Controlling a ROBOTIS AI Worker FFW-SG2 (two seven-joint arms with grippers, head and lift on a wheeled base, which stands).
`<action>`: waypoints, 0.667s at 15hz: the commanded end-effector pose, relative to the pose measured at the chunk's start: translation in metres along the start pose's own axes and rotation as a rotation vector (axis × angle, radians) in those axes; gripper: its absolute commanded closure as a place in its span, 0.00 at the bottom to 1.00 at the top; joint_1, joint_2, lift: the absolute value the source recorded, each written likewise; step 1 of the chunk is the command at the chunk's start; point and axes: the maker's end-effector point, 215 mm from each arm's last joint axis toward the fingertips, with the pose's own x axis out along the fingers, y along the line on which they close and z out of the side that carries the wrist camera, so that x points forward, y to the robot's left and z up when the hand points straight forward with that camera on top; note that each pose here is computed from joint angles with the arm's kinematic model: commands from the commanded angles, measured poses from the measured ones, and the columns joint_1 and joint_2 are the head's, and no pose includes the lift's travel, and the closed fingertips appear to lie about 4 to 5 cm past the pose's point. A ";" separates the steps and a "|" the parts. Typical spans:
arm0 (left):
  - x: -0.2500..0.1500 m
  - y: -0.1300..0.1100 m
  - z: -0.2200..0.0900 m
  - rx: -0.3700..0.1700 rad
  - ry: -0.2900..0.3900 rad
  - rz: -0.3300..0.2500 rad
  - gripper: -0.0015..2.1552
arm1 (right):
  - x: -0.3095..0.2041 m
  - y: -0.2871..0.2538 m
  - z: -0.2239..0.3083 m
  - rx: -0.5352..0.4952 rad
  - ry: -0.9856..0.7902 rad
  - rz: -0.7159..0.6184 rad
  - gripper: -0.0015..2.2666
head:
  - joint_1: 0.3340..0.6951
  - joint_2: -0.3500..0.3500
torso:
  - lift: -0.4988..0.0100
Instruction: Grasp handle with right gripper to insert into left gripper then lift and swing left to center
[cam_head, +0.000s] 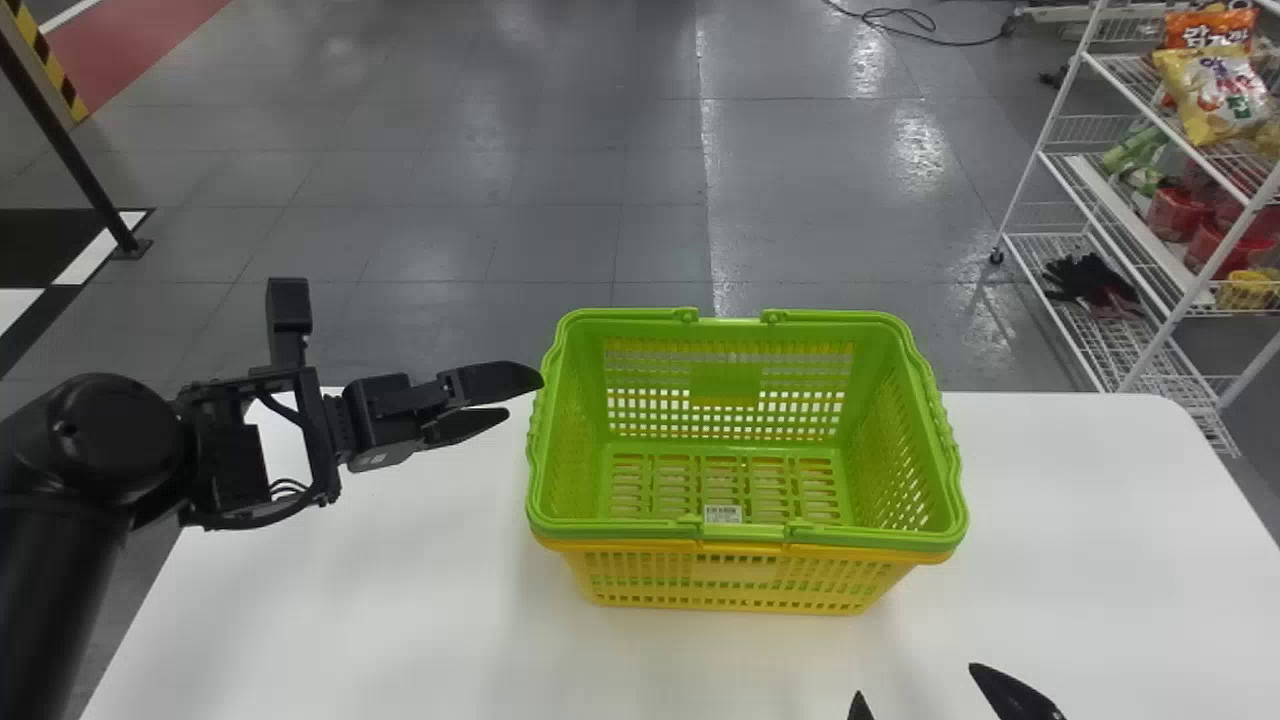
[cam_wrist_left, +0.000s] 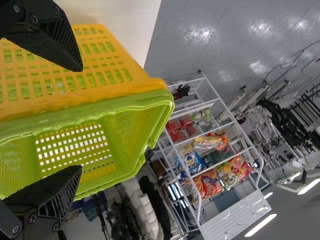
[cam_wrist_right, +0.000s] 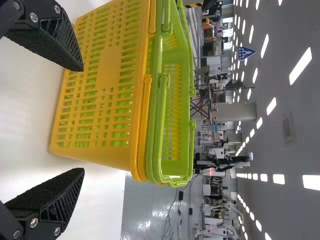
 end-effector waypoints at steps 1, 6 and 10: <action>0.004 -0.009 -0.005 -0.009 0.009 -0.029 0.06 | -0.001 -0.001 -0.001 -0.001 -0.001 -0.003 0.04 | 1.00 0.55 | 0.80; 0.010 -0.023 -0.009 -0.005 0.020 -0.056 0.06 | -0.002 -0.003 -0.003 -0.002 0.004 -0.006 0.04 | 1.00 0.50 | 0.80; 0.009 -0.038 -0.006 0.008 0.026 -0.077 0.06 | -0.002 -0.004 -0.004 -0.002 0.004 -0.008 0.04 | 1.00 0.49 | 0.80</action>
